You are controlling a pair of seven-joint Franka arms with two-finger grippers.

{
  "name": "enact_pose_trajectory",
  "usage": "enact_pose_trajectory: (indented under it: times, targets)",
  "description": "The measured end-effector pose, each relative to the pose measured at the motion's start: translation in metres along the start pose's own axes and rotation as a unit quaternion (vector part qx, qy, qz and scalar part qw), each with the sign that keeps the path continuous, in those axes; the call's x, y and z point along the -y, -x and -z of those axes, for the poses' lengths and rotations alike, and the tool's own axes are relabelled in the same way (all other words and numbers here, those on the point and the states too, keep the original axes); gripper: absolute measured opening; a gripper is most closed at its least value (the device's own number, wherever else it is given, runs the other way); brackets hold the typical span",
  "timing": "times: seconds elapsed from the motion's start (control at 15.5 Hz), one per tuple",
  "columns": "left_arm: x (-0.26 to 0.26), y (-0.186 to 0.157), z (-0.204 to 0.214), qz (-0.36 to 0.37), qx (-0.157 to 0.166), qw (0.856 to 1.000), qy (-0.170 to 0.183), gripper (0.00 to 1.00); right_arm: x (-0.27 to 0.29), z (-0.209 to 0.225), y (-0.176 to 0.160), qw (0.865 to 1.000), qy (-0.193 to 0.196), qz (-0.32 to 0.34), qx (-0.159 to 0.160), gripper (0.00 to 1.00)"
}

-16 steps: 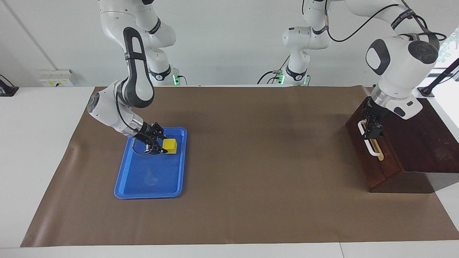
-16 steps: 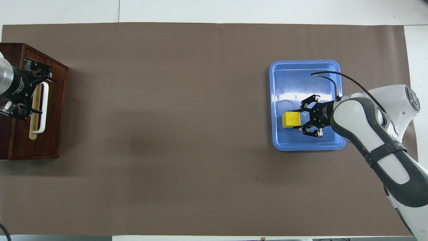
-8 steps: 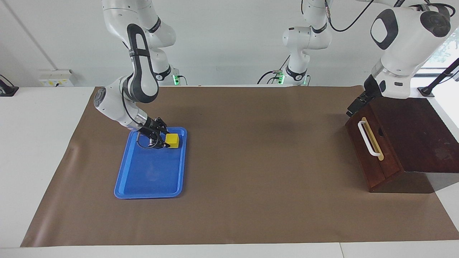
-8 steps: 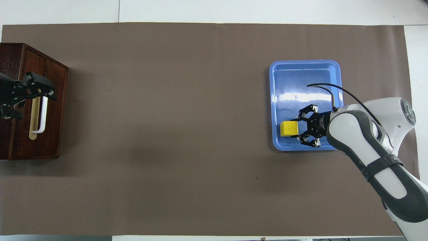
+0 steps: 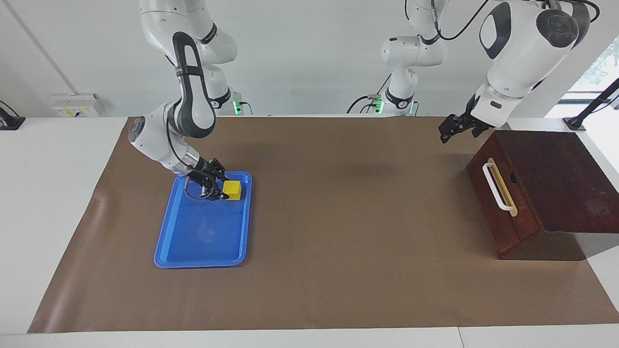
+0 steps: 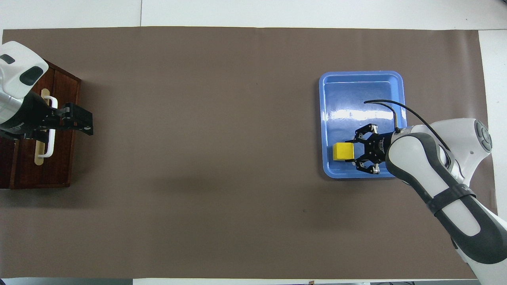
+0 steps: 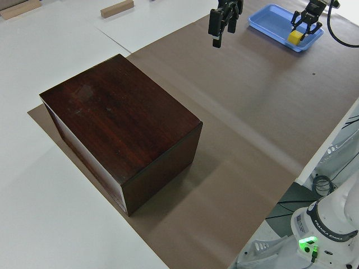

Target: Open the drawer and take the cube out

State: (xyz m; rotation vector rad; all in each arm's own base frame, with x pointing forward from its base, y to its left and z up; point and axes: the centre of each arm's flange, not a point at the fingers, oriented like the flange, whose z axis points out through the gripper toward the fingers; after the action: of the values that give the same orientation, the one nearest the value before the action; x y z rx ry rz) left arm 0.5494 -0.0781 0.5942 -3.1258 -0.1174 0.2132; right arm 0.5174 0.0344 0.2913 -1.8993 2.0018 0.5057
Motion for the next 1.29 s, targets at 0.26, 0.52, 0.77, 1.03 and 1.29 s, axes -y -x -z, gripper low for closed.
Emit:
enact_pose_trajectory:
  times: [0.26, 0.52, 0.77, 1.03, 1.29]
  targets:
    - [0.009, -0.002, 0.012, -0.014, -0.014, 1.0, 0.004, 1.0, 0.002, 0.002, 0.001, 1.0, -0.003, 0.001, 0.0, 0.81]
    - [0.012, -0.003, 0.011, -0.015, -0.013, 1.0, 0.004, 1.0, 0.017, 0.027, 0.018, 0.999, -0.026, 0.017, 0.008, 0.87]
    - [0.014, -0.003, 0.011, -0.014, -0.012, 1.0, 0.004, 1.0, 0.031, 0.084, 0.06, 0.993, 0.0, 0.112, -0.033, 0.94]
    - [0.014, -0.003, 0.01, -0.014, -0.01, 1.0, 0.003, 1.0, 0.038, 0.173, 0.113, 0.959, 0.047, 0.255, -0.118, 1.0]
    - [0.014, -0.003, 0.01, -0.014, -0.01, 1.0, 0.003, 1.0, 0.028, 0.234, 0.134, 0.869, 0.079, 0.456, -0.178, 1.0]
